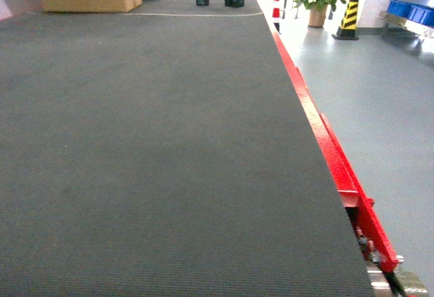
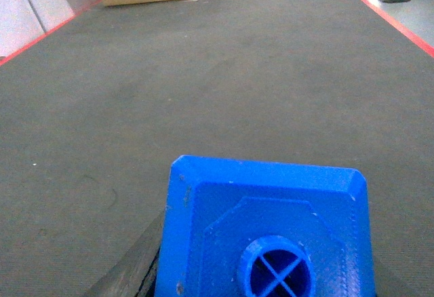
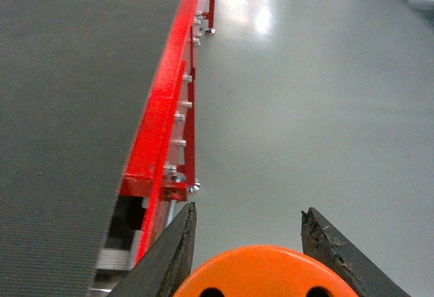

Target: Sort blue parts and orange caps into right shelf containers

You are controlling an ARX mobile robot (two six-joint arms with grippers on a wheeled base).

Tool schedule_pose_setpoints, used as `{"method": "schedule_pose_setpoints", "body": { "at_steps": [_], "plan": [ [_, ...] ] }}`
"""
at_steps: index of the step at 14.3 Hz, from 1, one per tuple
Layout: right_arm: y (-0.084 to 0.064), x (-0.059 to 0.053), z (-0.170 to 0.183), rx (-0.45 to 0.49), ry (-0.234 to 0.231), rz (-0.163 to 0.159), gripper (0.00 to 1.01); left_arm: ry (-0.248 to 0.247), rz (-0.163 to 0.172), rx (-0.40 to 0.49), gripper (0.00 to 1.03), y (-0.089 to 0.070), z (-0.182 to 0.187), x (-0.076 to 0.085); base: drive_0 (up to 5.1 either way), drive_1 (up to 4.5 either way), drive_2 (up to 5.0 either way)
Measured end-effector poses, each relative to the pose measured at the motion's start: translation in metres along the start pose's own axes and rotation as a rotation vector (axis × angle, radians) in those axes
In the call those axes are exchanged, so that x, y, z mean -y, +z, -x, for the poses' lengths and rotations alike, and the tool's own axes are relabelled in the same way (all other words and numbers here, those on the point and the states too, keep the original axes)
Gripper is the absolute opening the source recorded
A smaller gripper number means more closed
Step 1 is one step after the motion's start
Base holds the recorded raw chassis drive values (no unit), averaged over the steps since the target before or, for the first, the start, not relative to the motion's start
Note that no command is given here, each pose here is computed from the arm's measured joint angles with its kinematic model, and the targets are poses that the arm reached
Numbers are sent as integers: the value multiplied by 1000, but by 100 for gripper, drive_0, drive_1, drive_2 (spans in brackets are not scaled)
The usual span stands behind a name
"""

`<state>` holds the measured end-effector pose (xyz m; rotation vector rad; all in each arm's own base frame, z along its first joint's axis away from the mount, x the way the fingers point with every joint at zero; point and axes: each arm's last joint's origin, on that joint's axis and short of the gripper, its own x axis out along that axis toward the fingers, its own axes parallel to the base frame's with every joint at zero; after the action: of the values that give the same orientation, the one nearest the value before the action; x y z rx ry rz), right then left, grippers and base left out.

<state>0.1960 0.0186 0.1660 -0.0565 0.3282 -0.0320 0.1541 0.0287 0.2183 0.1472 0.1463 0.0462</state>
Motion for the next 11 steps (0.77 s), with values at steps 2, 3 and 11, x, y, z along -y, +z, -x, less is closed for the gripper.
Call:
{"method": "schedule_pose_setpoints", "body": {
  "at_steps": [2,3,11],
  "plan": [
    [0,0,0,0,-1,0,41,0,0,1,45,0,0,0,496,-249,-249],
    [0,0,0,-3,-1,0,41,-1,0,0,45,0,0,0,496,-249,-249],
    [0,0,0,-4,0,1,41,0,0,-2,45,0,0,0,497,-249,-249]
  ]
}}
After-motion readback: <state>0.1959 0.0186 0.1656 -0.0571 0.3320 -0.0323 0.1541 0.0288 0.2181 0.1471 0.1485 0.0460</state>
